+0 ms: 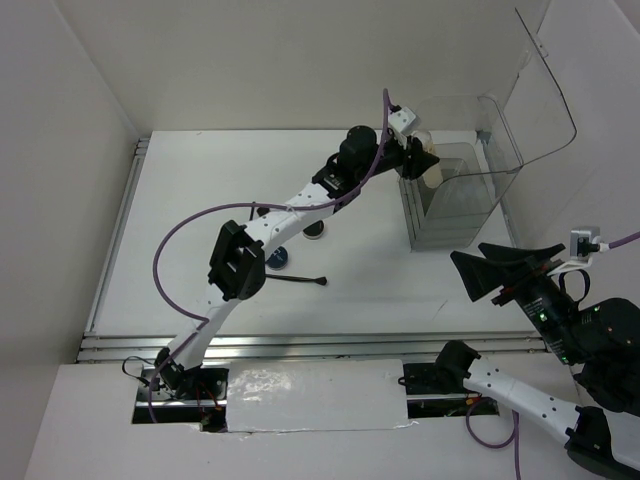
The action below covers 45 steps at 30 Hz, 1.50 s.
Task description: Organize the makeup
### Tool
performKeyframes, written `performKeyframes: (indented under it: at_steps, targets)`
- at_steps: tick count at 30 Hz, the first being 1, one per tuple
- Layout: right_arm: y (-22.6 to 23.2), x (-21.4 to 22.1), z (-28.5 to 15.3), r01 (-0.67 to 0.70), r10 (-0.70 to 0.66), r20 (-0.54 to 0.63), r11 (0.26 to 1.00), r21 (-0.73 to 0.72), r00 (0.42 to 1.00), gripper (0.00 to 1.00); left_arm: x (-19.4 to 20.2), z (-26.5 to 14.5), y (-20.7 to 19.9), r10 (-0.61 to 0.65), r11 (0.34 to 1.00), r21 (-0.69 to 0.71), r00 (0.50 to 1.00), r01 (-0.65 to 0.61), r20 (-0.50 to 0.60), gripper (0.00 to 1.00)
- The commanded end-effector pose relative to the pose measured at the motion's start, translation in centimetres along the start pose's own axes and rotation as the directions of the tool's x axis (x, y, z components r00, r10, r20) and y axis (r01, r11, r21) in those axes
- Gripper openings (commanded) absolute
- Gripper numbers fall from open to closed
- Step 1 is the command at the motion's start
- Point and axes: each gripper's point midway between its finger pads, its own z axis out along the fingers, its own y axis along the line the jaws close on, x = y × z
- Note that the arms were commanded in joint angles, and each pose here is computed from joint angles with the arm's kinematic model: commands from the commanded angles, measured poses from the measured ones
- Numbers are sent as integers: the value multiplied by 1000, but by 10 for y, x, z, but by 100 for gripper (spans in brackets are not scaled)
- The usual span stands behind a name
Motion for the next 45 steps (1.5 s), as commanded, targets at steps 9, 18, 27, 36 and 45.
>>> performKeyframes:
  at_steps: [9, 18, 27, 36, 45]
  targets:
    - [2, 6, -1, 11, -12, -13, 1000, -24, 1000, 98, -47, 13, -35, 84, 993, 69, 982, -97, 170, 0]
    - [0, 5, -3, 20, -21, -7, 1000, -20, 1000, 98, -18, 17, -29, 121, 991, 52, 988, -126, 97, 2]
    - [-3, 7, -4, 20, -20, -1, 1000, -13, 1000, 98, 7, 22, -20, 141, 989, 41, 988, -143, 56, 7]
    - [-6, 13, 3, 28, -28, -3, 1000, 0, 1000, 98, 26, 23, -23, 131, 989, 69, 991, -133, 22, 26]
    - [-5, 15, 6, 32, -32, -8, 999, 2, 999, 98, 25, 24, -26, 127, 989, 67, 991, -129, 32, 81]
